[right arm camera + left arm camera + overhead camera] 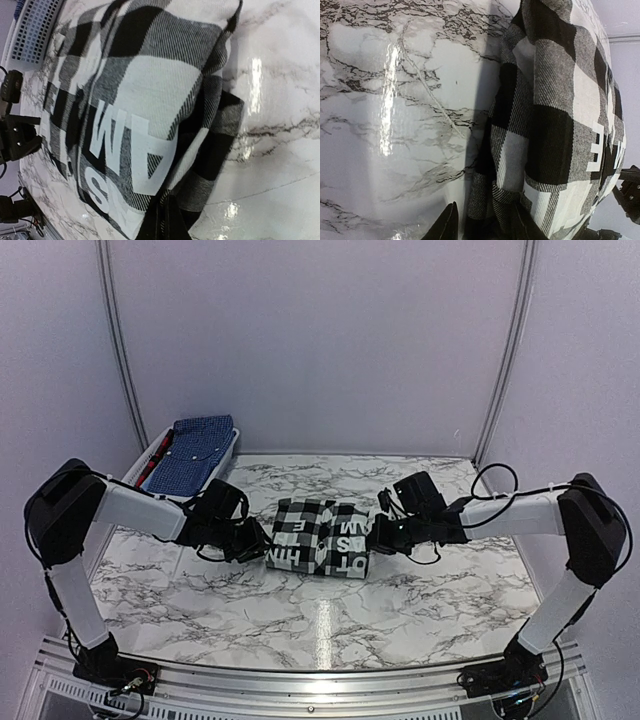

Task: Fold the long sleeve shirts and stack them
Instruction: Adjust the square-folded shirt at the center of the board.

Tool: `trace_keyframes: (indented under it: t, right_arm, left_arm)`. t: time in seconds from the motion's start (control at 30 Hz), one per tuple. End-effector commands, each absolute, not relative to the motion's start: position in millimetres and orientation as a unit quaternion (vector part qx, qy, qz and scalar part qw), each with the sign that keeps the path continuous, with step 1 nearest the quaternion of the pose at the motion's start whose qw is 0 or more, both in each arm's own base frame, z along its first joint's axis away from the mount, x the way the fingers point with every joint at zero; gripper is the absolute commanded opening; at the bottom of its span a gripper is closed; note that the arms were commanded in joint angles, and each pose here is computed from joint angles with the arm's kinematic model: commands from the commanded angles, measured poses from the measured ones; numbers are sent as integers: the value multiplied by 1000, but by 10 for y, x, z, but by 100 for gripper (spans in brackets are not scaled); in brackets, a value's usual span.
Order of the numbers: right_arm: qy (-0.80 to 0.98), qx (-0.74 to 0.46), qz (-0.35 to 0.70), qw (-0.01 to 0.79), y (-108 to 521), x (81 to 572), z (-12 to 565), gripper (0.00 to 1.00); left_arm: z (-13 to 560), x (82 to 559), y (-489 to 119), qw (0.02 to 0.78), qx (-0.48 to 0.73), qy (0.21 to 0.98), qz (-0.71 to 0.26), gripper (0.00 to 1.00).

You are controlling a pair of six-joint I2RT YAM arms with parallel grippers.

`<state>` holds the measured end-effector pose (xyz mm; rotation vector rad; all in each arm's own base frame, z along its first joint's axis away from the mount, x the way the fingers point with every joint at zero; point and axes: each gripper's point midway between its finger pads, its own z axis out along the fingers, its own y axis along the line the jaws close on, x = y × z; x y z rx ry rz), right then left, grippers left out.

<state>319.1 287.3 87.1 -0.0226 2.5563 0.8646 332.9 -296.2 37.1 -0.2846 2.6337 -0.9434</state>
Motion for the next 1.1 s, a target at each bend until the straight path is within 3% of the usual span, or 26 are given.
trace_keyframes:
  t: [0.0,0.27,0.4,0.53,0.73,1.07]
  right_arm:
    - [932,3,313,185,2830,2967,536,0]
    - [935,-7,303,184,2777,2915,386,0]
    - [938,-7,275,209,2635,2924,639,18]
    - [933,-6,253,255,2489,2982,1041,24]
    - [904,-21,314,289,2735,3114,1478,18]
    - [901,-39,341,264,3183,3483,1089,14]
  left_arm:
    - [366,3376,-3043,172,-101,921,-336,37]
    - [432,3381,-3001,182,-97,924,-322,36]
    - [638,3432,-2852,206,-80,930,-295,35]
    - [886,3454,-2726,232,-55,936,-260,32]
    - [1054,3378,-2976,227,-17,931,-284,22]
    - [600,3353,-3369,167,25,934,-316,13]
